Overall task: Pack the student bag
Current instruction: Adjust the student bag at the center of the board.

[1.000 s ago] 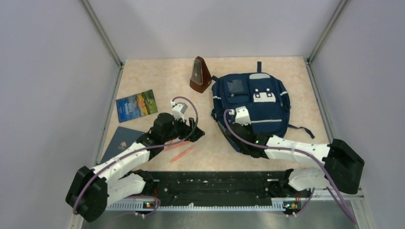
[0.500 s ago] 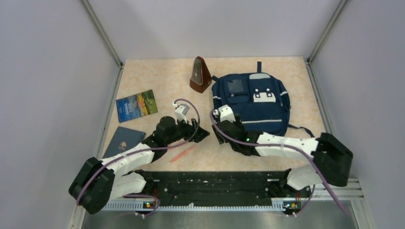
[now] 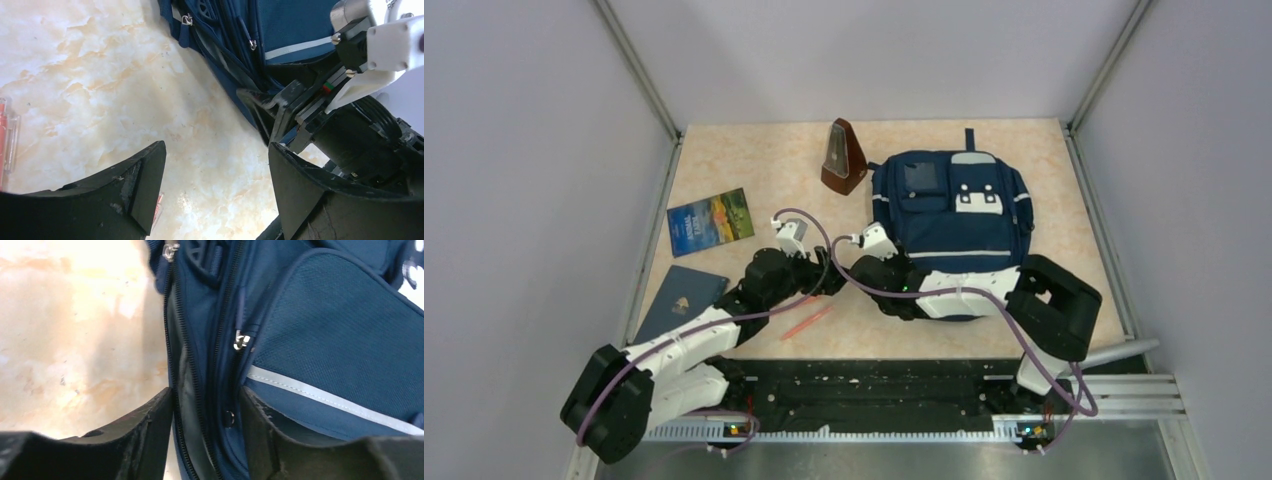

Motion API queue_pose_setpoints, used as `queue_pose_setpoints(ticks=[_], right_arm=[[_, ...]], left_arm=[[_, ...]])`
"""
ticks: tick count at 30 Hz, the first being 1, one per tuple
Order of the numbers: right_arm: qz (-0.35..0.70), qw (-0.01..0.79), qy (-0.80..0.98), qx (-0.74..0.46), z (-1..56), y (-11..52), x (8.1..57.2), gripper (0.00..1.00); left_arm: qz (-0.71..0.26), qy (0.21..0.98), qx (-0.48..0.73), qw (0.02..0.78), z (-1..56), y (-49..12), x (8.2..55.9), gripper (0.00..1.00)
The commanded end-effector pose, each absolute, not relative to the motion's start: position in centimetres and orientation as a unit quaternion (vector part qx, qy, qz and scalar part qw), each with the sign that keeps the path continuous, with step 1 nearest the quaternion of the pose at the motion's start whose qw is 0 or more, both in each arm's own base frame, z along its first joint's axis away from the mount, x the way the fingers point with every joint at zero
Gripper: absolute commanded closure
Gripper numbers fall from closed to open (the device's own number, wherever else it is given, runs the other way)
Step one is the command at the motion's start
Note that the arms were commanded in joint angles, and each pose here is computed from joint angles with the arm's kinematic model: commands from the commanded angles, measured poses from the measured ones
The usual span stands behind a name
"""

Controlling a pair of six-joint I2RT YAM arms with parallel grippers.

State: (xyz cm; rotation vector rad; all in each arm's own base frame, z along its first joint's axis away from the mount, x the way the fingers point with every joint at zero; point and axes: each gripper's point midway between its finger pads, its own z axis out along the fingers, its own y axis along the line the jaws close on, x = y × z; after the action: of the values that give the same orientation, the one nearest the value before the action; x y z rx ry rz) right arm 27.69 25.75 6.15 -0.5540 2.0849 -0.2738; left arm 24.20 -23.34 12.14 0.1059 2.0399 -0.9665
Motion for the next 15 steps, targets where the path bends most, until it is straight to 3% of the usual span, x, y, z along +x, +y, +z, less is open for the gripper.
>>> queue_pose_setpoints(ticks=[1,7,15], right_arm=[[-0.146,0.469,0.849,-0.194,5.8,24.0,27.5,0.59],[-0.07,0.479,0.852,-0.201,7.4,23.7,25.9,1.0],[0.119,0.497,0.81,-0.288,12.7,25.9,21.7,1.0]], left_arm=[[-0.383,0.811,0.04,0.44,12.4,-23.1,24.4,0.2],[-0.401,0.804,0.083,0.431,12.2,-24.2,23.8,0.21],[-0.438,0.773,0.175,0.424,13.2,-27.2,22.0,0.22]])
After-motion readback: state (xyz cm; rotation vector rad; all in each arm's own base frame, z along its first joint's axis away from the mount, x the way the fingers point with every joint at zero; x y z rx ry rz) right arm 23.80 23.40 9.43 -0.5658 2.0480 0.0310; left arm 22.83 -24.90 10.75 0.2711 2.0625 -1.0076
